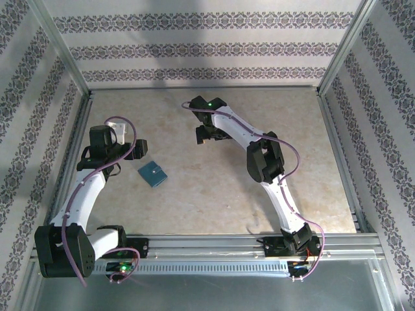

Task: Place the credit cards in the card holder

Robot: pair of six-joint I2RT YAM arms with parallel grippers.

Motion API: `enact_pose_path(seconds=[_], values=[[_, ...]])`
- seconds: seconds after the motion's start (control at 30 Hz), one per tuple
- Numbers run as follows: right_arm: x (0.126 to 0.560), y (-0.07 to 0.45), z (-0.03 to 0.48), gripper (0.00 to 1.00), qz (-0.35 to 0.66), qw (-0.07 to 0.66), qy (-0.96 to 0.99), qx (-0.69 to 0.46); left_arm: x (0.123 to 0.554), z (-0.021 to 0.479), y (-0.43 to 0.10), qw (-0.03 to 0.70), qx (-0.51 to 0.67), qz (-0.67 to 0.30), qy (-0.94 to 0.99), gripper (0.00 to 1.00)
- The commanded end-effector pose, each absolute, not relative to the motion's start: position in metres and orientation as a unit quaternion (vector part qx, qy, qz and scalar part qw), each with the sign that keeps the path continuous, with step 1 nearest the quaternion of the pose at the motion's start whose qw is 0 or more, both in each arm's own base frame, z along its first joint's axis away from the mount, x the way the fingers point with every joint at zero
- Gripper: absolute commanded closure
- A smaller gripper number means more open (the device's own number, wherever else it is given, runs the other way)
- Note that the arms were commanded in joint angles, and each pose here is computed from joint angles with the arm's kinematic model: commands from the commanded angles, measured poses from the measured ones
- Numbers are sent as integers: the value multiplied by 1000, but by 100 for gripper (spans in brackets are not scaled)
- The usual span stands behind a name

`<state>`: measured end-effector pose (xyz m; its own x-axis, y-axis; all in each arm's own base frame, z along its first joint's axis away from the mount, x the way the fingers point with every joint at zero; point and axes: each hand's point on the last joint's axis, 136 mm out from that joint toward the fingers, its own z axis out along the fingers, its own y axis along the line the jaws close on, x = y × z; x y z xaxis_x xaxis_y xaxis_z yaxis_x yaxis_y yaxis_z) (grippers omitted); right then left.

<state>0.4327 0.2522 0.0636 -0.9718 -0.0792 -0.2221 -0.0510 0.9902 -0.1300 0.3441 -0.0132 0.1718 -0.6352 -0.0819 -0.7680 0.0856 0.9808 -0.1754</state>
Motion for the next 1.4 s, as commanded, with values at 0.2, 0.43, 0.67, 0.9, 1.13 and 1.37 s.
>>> enact_pose_path(seconds=[0.2, 0.43, 0.67, 0.9, 1.13, 1.37], values=[[430, 280, 117, 2, 1, 163, 985, -51, 346, 170, -8, 432, -2, -98, 896, 1], [435, 258, 178, 2, 76, 212, 974, 6, 346, 172, -8, 433, 1, -96, 896, 1], [418, 146, 149, 7, 137, 201, 954, 175, 347, 170, -9, 430, 1, -98, 897, 1], [398, 61, 107, 45, 119, 175, 944, 251, 349, 168, -11, 426, -1, -105, 898, 1], [406, 48, 59, 98, 137, 128, 945, 268, 349, 168, -11, 425, -1, -105, 899, 1], [435, 54, 35, 98, 149, 114, 945, 267, 349, 168, -9, 426, 0, -100, 899, 1]])
